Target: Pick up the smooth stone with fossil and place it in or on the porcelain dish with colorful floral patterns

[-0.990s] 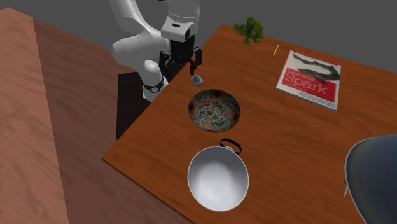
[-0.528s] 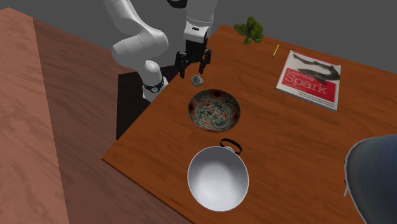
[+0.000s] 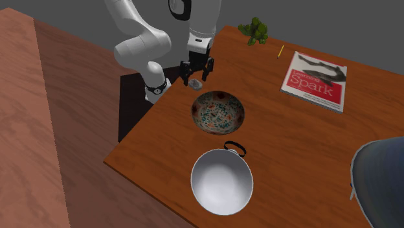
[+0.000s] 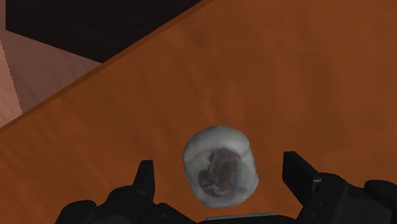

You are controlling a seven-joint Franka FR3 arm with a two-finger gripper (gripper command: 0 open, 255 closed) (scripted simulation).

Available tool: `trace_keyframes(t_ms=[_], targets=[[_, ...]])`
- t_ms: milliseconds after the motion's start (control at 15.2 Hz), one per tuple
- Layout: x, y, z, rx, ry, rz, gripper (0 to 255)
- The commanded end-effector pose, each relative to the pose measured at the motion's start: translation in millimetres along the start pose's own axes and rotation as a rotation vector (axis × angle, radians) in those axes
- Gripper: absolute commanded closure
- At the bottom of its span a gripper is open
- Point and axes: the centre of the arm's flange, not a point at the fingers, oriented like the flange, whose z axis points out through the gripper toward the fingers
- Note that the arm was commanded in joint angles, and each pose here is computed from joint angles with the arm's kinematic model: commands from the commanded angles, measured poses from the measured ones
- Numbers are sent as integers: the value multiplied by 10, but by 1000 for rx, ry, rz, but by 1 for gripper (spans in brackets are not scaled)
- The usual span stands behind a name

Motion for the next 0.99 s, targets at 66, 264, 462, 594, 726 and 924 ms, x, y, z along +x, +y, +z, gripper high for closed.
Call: trace_keyframes(t_ms=[66,264,462,594,726,924], targets=[[14,11,40,-4,-4,0,0],[14,11,40,-4,-4,0,0],[14,11,40,-4,-4,0,255],[14,11,40,-4,-4,0,255],[14,10,40,-4,-4,0,255],[14,11,40,-4,-4,0,255]])
